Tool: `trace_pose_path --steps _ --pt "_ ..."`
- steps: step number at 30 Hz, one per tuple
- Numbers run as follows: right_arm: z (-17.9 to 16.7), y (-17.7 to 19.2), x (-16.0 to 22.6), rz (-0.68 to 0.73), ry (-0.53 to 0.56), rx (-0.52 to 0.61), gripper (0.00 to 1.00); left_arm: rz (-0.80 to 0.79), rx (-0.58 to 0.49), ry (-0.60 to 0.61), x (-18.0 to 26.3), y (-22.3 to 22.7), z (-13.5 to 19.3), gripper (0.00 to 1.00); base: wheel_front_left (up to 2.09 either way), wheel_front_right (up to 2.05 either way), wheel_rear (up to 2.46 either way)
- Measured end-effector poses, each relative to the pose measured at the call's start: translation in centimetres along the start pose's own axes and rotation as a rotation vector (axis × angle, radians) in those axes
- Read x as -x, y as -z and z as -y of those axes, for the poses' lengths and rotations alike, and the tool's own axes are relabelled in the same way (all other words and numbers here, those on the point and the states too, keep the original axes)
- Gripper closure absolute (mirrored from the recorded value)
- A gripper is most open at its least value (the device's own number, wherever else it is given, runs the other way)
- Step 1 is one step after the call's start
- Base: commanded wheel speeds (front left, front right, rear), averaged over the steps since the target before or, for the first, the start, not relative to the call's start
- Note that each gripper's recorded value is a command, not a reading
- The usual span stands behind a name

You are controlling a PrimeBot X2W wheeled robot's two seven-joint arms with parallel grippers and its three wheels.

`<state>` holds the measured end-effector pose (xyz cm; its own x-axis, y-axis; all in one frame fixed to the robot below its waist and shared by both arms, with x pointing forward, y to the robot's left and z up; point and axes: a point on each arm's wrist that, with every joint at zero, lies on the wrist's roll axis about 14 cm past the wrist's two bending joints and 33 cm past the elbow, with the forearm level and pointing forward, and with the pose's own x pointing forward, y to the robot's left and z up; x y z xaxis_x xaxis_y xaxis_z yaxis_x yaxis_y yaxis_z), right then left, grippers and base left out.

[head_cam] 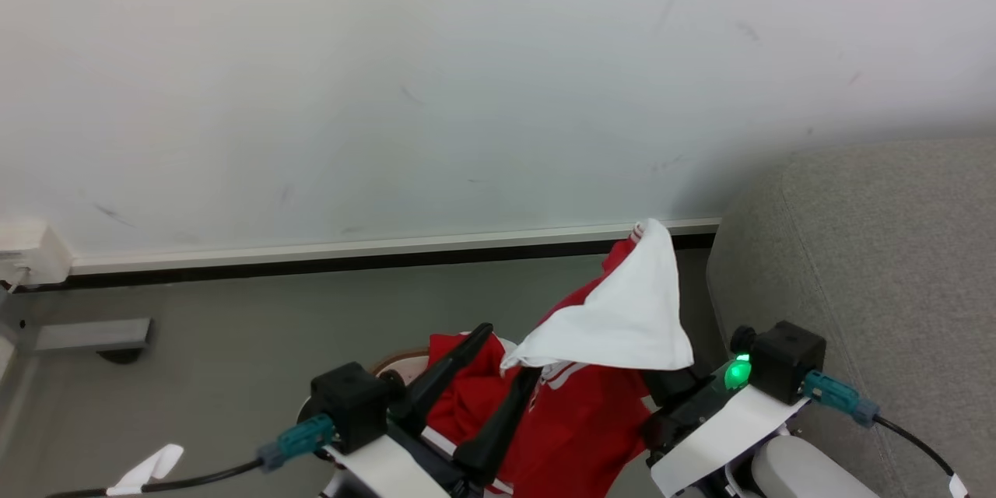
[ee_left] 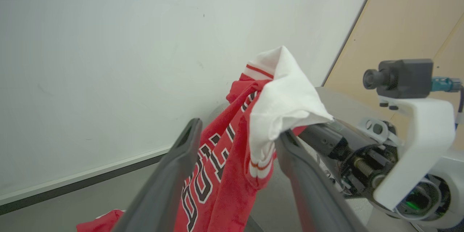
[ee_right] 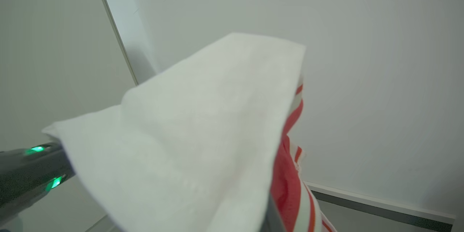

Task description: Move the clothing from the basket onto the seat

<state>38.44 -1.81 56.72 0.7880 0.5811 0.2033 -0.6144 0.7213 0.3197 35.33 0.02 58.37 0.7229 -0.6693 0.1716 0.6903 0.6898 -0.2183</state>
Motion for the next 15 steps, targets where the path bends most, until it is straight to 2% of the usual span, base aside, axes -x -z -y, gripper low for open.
trace_pose_path --steps 5,15 --pt "2.3 -1.6 0.9 0.044 0.069 0.031 1.00 -0.003 0.001 0.016 -0.7 1.2 0.4 0.00 0.00 0.00 0.00" --pt "6.4 -4.5 4.3 0.117 0.221 0.097 1.00 -0.013 -0.019 0.160 -3.8 3.1 3.4 0.00 0.00 0.00 0.00"
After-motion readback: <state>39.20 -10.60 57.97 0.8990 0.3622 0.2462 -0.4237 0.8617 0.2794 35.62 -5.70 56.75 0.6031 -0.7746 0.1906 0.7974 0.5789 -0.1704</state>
